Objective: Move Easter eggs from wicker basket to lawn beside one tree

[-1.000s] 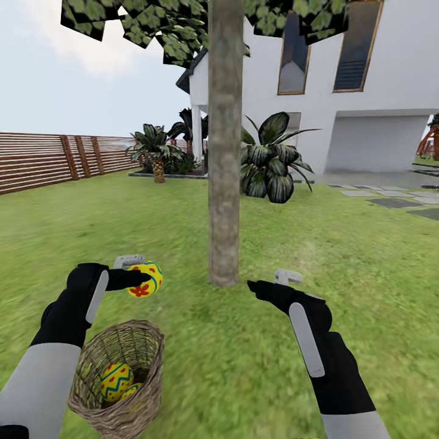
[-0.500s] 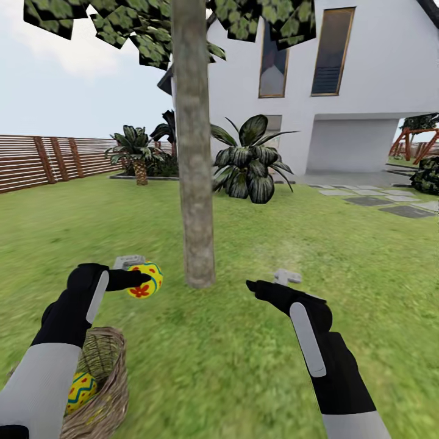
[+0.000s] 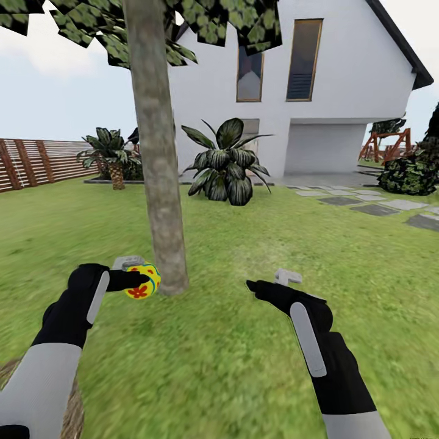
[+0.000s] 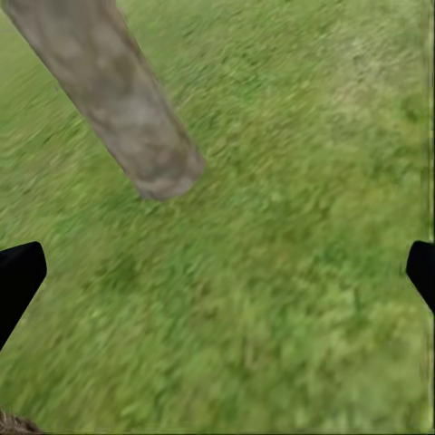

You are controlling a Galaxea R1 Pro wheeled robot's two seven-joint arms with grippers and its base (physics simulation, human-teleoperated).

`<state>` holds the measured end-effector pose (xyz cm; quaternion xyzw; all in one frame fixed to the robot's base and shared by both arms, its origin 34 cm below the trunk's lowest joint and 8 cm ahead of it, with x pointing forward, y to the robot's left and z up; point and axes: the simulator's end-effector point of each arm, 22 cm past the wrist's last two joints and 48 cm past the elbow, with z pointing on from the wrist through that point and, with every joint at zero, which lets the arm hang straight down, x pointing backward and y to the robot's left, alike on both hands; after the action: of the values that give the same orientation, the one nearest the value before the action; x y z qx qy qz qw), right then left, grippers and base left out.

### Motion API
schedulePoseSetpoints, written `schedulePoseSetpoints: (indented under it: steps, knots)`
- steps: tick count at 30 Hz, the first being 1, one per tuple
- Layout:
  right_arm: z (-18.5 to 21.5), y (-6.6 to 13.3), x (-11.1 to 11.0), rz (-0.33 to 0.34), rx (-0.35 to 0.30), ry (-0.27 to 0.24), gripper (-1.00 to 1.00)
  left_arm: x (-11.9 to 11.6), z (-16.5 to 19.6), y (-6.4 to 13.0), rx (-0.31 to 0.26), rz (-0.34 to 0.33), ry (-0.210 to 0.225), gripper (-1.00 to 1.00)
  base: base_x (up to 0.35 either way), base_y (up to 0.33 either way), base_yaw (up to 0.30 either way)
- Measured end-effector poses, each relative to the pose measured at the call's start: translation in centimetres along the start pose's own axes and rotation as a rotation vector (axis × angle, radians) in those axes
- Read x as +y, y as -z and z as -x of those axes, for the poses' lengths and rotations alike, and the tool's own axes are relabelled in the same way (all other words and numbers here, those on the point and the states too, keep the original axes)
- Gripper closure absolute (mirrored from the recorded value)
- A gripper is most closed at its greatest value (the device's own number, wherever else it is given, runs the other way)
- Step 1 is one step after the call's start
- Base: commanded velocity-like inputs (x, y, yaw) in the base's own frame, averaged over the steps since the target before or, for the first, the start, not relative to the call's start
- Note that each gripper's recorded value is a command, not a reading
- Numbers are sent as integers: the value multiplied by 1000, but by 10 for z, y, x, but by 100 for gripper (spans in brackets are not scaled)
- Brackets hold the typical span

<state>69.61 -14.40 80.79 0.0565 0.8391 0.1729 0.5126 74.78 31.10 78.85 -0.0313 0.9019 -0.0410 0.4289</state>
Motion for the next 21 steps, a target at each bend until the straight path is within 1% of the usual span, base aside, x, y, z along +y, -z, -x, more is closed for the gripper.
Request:
schedulePoseSetpoints:
  steps: [2, 5, 21]
  knots:
    - [1, 1, 0, 0, -2, 0, -100, 7, 1, 1, -2, 35, 1, 100, 180, -290, -222]
    - [3, 2, 0, 0, -6, 1, -100, 10, 1, 2, -2, 53, 3, 100, 186, -286, -222]
    - [10, 9, 5, 5, -23, 5, -100, 14, 6, 10, -12, 74, 3, 100, 225, -250, -222]
